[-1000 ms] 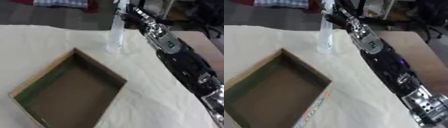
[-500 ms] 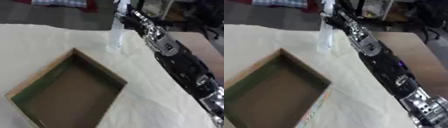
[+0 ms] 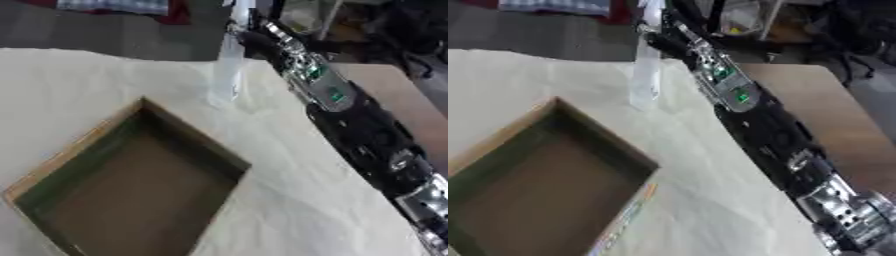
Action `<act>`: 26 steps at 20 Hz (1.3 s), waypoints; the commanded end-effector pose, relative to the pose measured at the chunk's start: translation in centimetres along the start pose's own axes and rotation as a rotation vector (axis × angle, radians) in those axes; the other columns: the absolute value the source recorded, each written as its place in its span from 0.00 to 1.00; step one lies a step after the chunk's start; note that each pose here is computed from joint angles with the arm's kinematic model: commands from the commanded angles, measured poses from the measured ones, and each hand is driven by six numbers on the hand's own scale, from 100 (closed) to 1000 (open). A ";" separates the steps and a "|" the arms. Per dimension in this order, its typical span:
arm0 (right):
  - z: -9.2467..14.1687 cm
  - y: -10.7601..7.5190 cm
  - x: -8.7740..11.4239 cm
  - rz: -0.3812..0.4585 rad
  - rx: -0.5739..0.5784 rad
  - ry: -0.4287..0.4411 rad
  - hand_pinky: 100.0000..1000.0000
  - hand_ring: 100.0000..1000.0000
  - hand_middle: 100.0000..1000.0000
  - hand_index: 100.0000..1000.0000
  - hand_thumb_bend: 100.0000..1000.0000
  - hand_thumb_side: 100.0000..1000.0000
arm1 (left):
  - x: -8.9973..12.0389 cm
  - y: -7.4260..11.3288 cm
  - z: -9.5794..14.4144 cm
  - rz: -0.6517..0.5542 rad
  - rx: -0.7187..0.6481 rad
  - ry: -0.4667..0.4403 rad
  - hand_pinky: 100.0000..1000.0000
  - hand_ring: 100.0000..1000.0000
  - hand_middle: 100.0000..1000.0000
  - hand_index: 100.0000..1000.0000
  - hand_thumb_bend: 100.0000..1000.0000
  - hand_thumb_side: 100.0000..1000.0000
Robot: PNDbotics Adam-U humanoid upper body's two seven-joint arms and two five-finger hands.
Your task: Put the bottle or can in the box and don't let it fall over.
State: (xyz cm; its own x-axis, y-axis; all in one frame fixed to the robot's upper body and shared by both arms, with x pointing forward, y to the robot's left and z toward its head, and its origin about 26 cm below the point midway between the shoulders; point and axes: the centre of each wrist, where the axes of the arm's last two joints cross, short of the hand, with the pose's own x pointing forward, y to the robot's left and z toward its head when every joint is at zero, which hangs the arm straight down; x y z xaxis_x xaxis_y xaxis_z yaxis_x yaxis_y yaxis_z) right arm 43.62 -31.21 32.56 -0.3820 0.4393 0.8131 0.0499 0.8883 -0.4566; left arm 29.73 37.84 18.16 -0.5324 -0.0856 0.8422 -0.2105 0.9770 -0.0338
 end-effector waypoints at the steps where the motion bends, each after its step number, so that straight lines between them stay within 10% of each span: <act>1: 0.3 -1.9 1.3 0.021 -0.036 -0.029 1.00 1.00 1.00 0.96 0.00 0.47 | 0.8 0.2 -0.3 -0.016 -0.006 -0.029 1.00 1.00 1.00 0.73 0.13 0.65; 26: 0.9 -3.2 0.9 0.035 -0.078 -0.005 1.00 1.00 1.00 0.96 0.00 0.47 | 0.2 0.3 0.2 -0.024 -0.012 -0.011 1.00 1.00 1.00 0.73 0.12 0.66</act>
State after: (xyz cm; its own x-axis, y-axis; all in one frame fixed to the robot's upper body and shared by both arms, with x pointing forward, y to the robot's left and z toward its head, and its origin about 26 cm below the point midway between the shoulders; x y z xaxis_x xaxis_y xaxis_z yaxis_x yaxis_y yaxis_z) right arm 43.22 -32.74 32.46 -0.3543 0.4540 0.8176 0.0929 0.8870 -0.4523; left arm 29.62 37.75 17.55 -0.5241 -0.0853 0.8474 -0.2046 0.9785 -0.0280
